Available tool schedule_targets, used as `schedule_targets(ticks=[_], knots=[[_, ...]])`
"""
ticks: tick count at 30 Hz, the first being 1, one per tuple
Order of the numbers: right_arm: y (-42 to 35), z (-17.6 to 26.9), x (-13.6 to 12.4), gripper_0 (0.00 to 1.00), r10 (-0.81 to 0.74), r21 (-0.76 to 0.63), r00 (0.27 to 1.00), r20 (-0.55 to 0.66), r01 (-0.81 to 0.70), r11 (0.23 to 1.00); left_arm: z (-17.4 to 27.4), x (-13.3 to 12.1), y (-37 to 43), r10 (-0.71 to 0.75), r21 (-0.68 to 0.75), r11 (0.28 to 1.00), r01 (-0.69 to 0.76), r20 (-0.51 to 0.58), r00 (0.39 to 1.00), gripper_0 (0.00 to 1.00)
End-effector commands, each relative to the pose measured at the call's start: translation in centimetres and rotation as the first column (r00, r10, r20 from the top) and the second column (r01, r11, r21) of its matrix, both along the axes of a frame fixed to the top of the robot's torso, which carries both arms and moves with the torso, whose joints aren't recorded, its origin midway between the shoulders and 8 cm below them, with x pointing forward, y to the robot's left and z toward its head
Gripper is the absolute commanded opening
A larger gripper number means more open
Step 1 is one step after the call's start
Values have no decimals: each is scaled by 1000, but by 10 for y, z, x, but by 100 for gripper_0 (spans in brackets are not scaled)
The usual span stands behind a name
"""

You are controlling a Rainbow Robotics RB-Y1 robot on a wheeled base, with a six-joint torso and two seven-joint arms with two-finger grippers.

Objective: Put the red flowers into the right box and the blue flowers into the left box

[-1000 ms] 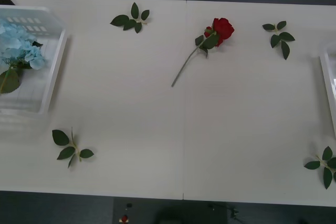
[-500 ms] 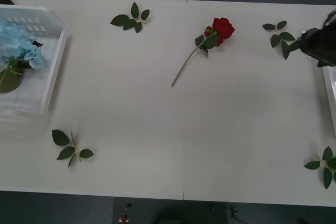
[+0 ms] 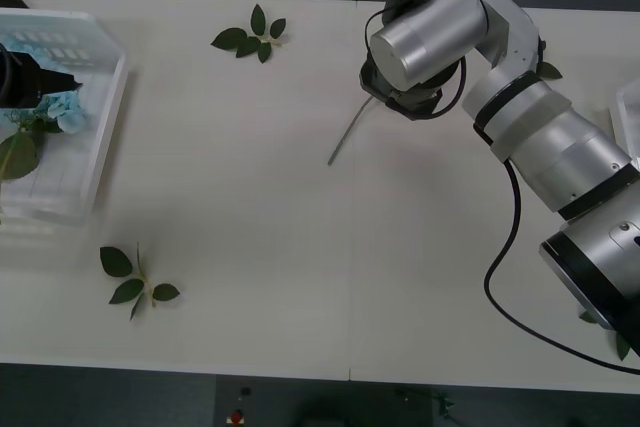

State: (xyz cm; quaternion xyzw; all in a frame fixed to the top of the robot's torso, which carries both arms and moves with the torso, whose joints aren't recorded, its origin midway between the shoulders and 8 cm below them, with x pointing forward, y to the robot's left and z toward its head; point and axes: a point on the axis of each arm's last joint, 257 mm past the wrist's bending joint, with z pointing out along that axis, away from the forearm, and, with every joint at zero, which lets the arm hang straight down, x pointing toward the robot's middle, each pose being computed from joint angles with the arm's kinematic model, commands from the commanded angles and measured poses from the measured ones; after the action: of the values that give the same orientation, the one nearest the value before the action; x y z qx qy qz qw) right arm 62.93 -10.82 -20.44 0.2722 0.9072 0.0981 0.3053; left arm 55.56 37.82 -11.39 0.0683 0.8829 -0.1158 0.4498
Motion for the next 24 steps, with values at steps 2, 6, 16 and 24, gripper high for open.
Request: schedule_targets(ticks=[2, 6, 16, 24], knots=[[-19, 19, 41, 100, 10, -60, 997, 72, -6, 998, 19, 8, -75, -229, -78, 968, 238, 112, 967, 82], [-30, 12, 60, 100, 31, -87, 993, 112, -21, 996, 17, 5, -101, -380, -30, 920, 390, 171, 909, 82], [-24, -1, 64, 100, 82, -50, 991, 108, -77, 996, 5, -56, -165, -724, 19, 650, 760, 319, 611, 82], [3, 3, 70, 100, 91, 69, 982, 164, -104, 992, 7, -113, -220, -781, -192, 474, 860, 361, 511, 82]])
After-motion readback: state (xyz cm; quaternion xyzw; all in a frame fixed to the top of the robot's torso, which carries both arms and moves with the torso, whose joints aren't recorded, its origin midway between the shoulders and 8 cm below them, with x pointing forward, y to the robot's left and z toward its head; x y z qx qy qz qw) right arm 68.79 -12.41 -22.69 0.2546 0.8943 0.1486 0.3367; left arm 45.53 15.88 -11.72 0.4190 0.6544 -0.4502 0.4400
